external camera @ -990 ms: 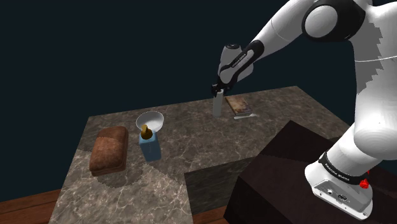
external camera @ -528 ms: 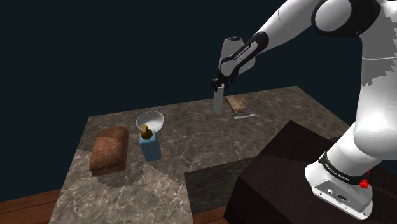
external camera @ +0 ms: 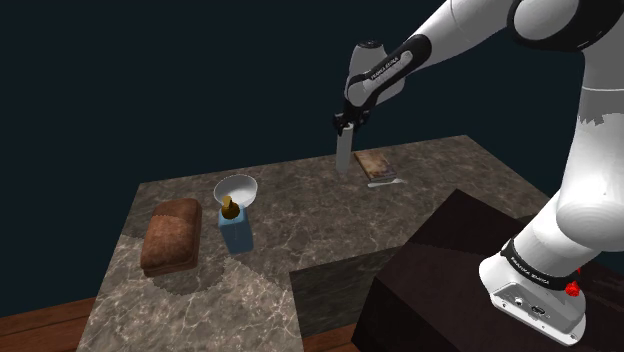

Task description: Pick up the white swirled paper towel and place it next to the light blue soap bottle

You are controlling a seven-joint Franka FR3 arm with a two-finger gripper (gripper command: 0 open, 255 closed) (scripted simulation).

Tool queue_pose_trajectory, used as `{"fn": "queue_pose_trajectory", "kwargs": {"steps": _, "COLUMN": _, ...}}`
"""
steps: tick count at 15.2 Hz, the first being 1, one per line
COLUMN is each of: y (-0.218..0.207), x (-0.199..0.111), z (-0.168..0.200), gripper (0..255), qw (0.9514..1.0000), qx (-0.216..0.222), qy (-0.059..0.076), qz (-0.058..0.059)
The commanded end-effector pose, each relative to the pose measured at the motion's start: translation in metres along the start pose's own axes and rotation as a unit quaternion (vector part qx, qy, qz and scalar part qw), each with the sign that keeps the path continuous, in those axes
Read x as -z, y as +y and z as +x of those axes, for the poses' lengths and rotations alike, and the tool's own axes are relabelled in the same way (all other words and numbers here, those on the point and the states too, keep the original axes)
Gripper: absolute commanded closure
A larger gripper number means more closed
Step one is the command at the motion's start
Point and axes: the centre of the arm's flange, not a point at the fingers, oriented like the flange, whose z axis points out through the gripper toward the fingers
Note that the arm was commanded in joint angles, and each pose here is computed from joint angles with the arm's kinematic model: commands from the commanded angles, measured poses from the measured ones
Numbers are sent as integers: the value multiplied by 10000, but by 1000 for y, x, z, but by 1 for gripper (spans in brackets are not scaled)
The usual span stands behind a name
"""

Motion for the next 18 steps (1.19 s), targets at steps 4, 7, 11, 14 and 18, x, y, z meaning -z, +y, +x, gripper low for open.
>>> {"fn": "queue_pose_trajectory", "kwargs": {"steps": 4, "y": 1, "x": 26, "z": 5, "gripper": 255, "qw": 10000, "qx": 1, "qy": -2, "qz": 0}}
{"fn": "queue_pose_trajectory", "kwargs": {"steps": 7, "y": 1, "x": 42, "z": 8, "gripper": 255, "qw": 10000, "qx": 1, "qy": -2, "qz": 0}}
{"fn": "queue_pose_trajectory", "kwargs": {"steps": 11, "y": 1, "x": 63, "z": 12, "gripper": 255, "qw": 10000, "qx": 1, "qy": -2, "qz": 0}}
{"fn": "queue_pose_trajectory", "kwargs": {"steps": 14, "y": 1, "x": 78, "z": 16, "gripper": 255, "qw": 10000, "qx": 1, "qy": -2, "qz": 0}}
{"fn": "queue_pose_trajectory", "kwargs": {"steps": 18, "y": 1, "x": 99, "z": 20, "gripper": 255, "qw": 10000, "qx": 1, "qy": -2, "qz": 0}}
